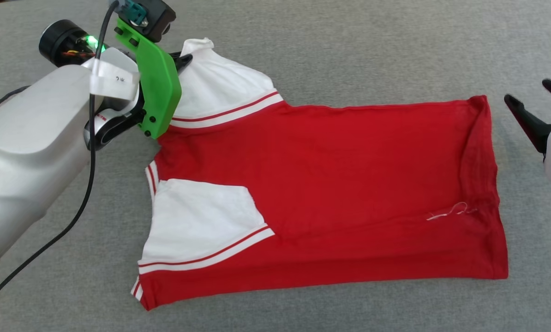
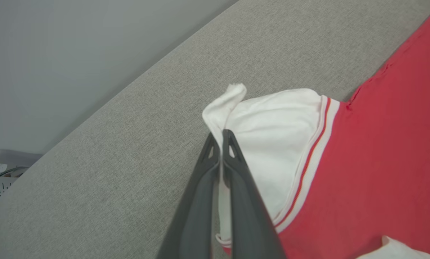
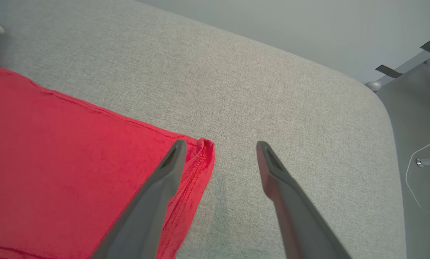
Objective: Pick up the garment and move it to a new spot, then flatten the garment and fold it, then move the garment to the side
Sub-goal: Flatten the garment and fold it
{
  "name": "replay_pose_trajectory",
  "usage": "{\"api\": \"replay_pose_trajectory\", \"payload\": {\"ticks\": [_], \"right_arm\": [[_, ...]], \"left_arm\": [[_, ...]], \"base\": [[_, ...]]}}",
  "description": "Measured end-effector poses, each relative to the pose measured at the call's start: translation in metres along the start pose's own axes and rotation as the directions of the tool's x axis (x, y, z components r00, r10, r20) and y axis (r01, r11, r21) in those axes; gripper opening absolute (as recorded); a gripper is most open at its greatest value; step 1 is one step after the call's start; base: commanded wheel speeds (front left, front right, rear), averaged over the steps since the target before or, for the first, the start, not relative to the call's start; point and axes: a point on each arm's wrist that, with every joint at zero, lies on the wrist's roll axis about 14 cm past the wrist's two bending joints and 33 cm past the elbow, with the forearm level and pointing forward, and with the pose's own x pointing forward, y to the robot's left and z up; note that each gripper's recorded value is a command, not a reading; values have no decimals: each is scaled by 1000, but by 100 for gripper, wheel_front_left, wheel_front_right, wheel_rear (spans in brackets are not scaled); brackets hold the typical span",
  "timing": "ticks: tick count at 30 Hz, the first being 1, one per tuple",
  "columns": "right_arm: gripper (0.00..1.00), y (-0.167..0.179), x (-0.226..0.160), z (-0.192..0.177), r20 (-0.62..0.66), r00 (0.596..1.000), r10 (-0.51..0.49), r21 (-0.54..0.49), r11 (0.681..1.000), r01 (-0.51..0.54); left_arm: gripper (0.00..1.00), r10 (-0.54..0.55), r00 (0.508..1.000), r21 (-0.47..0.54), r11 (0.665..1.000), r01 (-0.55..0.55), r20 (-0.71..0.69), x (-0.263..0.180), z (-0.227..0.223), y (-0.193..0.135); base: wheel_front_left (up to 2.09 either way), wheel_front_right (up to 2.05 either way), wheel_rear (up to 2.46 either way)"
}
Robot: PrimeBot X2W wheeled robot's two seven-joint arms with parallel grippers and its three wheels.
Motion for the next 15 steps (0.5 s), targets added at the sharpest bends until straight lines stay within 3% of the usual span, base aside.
{"api": "replay_pose_trajectory", "payload": {"ticks": [6, 15], "right_arm": [[100, 10, 16, -23, -245, 966, 82, 8, 997, -83], [100, 10, 57, -51, -398, 913, 87, 32, 996, -81]], "left_arm": [[0, 7, 1000, 12, 1000, -7, 29, -11, -2, 1], [0, -10, 999, 22, 1000, 10, 42, 1, -11, 1]], "base": [[0, 0, 0], [0, 0, 0]]}}
